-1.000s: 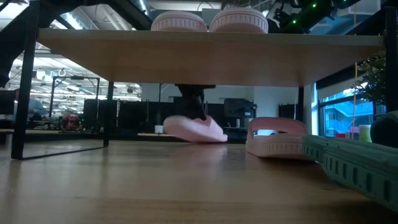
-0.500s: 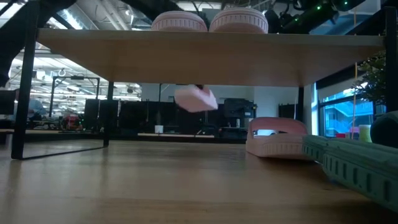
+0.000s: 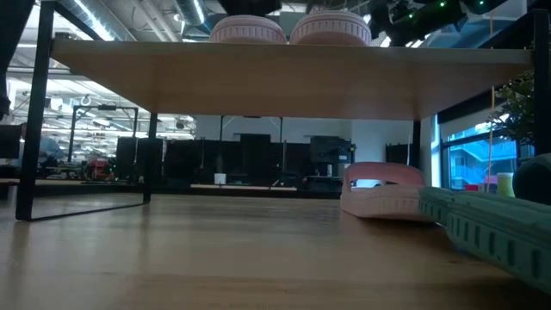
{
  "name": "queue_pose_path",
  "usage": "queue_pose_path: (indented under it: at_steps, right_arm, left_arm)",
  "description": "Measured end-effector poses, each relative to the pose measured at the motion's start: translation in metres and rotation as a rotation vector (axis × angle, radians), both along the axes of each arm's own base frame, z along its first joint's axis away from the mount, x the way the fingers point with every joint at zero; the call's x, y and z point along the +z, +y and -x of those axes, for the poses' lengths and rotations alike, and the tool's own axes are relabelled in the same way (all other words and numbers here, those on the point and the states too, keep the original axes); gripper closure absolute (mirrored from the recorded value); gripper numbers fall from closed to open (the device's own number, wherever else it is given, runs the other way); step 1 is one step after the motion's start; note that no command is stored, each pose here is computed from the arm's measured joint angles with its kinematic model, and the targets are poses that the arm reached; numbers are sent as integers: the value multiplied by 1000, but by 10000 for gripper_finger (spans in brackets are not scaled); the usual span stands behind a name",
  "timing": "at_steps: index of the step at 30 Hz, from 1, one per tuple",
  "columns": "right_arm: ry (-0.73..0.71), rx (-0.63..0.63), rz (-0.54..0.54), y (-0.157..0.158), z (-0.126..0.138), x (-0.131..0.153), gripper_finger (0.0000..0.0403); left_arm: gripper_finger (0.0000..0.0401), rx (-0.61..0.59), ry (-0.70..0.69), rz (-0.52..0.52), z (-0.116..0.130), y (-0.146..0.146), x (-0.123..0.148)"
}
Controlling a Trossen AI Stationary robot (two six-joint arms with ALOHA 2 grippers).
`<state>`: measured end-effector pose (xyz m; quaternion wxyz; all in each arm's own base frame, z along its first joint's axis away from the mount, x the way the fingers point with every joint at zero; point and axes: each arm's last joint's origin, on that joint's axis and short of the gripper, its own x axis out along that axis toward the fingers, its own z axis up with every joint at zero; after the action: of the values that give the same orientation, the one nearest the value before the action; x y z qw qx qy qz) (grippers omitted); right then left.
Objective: Pick and place slides into the shelf
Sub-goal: Put the pink slipper under the shelf
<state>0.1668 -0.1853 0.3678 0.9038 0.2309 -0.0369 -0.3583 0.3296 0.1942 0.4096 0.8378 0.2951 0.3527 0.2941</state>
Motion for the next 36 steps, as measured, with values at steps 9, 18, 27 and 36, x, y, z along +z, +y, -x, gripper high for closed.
queue_pose_path:
  at_steps: [9,18,27,36]
  right_arm:
    - [-230,337,-332,-2,-6,-1,137]
    - [-252,442,-493,-24,-28,-2,137]
    - [-131,424,-486,-42,-41,3,137]
    - [-78,418,-518,-59,-55,-5,137]
  left_arm:
    - [401,-150,148,-125,-24,-34,-7]
    - [401,-216,306,-300,-36,-70,-4]
    - [401,-200,336,-303,-35,-71,-6]
    - [401,-205,348,-311,-35,-71,-6]
